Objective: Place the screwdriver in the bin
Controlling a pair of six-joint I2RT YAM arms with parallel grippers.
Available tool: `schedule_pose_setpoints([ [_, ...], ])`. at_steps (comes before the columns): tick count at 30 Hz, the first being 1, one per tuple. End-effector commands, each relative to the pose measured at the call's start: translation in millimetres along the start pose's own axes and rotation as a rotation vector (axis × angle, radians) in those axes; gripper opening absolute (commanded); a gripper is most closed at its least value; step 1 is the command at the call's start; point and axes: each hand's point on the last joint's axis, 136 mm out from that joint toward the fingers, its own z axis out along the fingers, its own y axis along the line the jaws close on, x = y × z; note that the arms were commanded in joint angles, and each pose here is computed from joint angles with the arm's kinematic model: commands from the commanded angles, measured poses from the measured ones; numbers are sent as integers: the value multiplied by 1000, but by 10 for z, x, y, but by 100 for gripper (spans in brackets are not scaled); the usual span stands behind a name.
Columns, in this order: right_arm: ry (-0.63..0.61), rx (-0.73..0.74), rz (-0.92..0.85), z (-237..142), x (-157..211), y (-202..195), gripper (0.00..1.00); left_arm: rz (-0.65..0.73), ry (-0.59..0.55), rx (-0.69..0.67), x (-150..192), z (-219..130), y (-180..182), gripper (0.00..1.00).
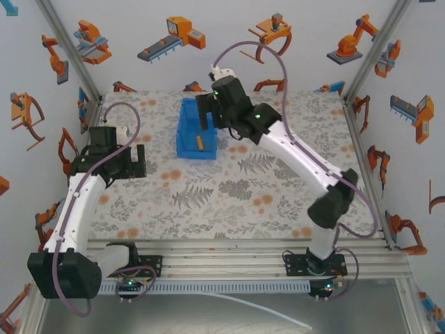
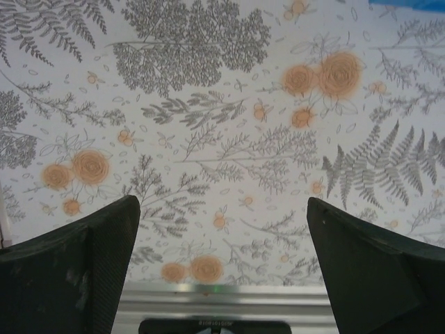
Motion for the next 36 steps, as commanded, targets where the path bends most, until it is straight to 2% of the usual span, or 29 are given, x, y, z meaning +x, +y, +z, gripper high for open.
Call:
schedule_pose_setpoints([
  [1,59,135,-45,-93,440,-390,93,-96,-109,-5,-154,122,29,97],
  [3,67,188,-62,-230,727,-600,99,-117,-150,-4,-176,189,37,97],
  [9,-155,361,-27,-681,1211,-1293,99,-123,-261,-51,-227,370,149,97],
  [12,-223,496,-20,-898,1397,-1783,99,-100,-342,-71,-272,446,209,97],
  [14,-246,560,10,-1020,1491,-2091,99,-115,-394,-86,-287,493,284,97],
  [17,-276,649,72,-1120,1677,-2566,99,-170,-411,-79,-243,581,348,97],
  [20,-270,756,69,-1120,1930,-2951,99,-160,-439,-53,-198,658,320,97],
  [24,-301,752,43,-947,2161,-3184,99,-161,-472,-59,-132,758,361,97],
  [29,-279,744,140,-739,2471,-3501,99,-171,-509,-41,-78,882,350,97],
  [33,-316,707,127,-605,2446,-3558,99,-145,-551,-60,-79,957,375,97],
  [36,-286,653,121,-429,2540,-3556,99,-124,-579,-60,-130,1018,370,97],
])
